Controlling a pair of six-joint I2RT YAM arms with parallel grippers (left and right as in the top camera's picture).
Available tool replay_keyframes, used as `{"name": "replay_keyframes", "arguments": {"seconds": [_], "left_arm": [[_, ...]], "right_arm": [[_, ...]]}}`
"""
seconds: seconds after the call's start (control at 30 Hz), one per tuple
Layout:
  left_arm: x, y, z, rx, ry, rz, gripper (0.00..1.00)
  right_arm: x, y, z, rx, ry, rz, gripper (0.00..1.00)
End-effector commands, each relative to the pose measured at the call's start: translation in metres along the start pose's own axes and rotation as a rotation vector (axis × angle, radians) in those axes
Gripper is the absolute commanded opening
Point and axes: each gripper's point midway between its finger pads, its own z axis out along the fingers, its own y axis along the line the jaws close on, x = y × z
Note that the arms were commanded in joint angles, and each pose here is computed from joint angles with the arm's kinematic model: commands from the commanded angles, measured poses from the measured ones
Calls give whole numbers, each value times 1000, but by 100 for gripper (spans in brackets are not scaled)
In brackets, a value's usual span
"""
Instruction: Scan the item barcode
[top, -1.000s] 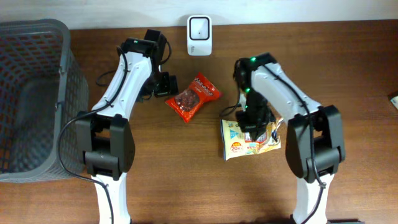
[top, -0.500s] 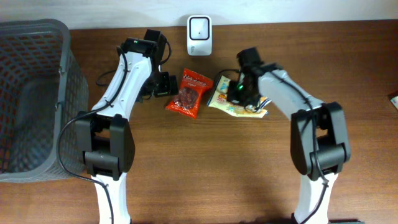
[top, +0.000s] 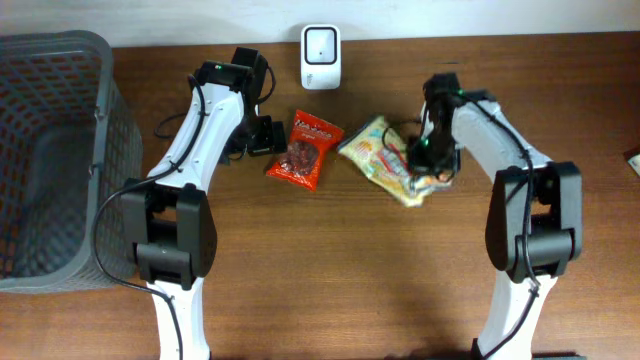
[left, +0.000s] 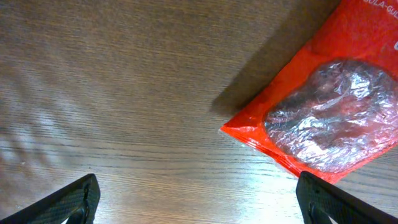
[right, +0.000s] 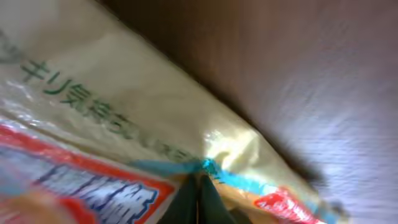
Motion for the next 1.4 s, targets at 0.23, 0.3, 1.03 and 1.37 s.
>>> {"name": "replay_keyframes", "arguments": {"seconds": [0.23, 0.3, 1.03, 1.37], "left_arm": [[-3, 2, -3, -7, -12, -5, 99], [-3, 2, -3, -6, -11, -5, 99], [-3, 2, -3, -6, -11, -5, 99], [-3, 2, -3, -7, -12, -5, 99]], "right_arm": [[50, 20, -74, -70, 143, 14, 4], [42, 28, -82, -77, 104, -8, 4], [37, 42, -79, 57, 45, -207, 99], [43, 23, 28, 264, -93, -229, 40]]}}
